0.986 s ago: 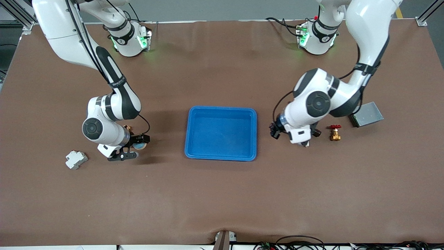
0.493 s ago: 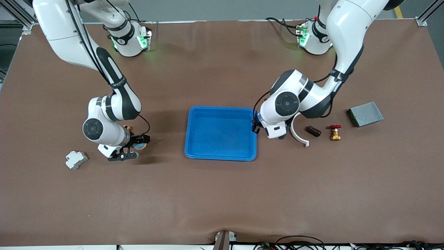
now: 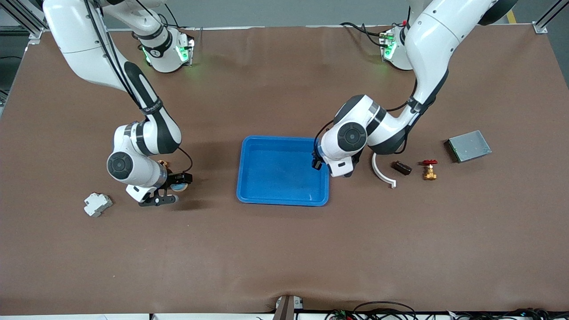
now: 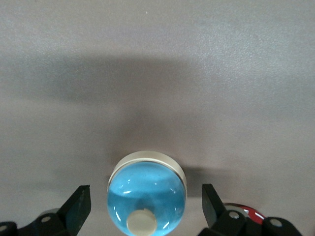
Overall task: Place electrolytic capacitor and blue bell in tray
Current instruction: 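Carry the bell with the right gripper while the left gripper carries the capacitor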
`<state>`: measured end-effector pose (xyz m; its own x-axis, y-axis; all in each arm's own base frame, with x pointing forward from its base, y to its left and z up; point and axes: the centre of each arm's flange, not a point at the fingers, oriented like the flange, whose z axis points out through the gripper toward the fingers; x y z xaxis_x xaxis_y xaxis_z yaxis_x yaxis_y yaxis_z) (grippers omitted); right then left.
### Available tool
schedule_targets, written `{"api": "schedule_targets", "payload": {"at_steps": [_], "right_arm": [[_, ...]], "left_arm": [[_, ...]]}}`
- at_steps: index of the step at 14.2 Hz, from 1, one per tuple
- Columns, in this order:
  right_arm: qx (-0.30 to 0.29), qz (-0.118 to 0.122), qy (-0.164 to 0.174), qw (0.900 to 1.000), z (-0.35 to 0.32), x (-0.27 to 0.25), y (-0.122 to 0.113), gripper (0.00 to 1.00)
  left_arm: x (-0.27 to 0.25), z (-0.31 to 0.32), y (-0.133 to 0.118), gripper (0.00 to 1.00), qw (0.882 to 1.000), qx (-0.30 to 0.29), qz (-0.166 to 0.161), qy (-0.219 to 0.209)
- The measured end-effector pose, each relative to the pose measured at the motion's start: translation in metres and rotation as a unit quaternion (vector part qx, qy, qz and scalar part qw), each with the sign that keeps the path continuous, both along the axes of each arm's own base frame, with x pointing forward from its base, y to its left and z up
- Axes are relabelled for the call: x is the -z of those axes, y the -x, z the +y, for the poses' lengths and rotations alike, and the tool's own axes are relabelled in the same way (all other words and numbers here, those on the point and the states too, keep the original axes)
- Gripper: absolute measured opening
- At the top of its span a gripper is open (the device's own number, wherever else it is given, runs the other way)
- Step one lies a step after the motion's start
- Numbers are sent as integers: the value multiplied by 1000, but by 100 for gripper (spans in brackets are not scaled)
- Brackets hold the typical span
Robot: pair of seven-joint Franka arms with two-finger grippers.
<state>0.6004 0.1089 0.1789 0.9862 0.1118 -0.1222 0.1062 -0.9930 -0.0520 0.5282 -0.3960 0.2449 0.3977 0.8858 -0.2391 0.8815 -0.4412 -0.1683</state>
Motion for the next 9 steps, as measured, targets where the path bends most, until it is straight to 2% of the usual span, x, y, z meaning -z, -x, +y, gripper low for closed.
{"api": "schedule_targets", "payload": {"at_steps": [3,5,9], "right_arm": [[0,-1,0,1000,0,1,0,89],[0,-2,0,1000,0,0,-1,67],[0,-2,0,1000,0,0,-1,65]], "left_arm": [[15,0,1,33,1000,0,5,-9],[25,-4,5,33,1000,-1,6,-21],[38,-13,13,33,999,5,0,-38]]}}
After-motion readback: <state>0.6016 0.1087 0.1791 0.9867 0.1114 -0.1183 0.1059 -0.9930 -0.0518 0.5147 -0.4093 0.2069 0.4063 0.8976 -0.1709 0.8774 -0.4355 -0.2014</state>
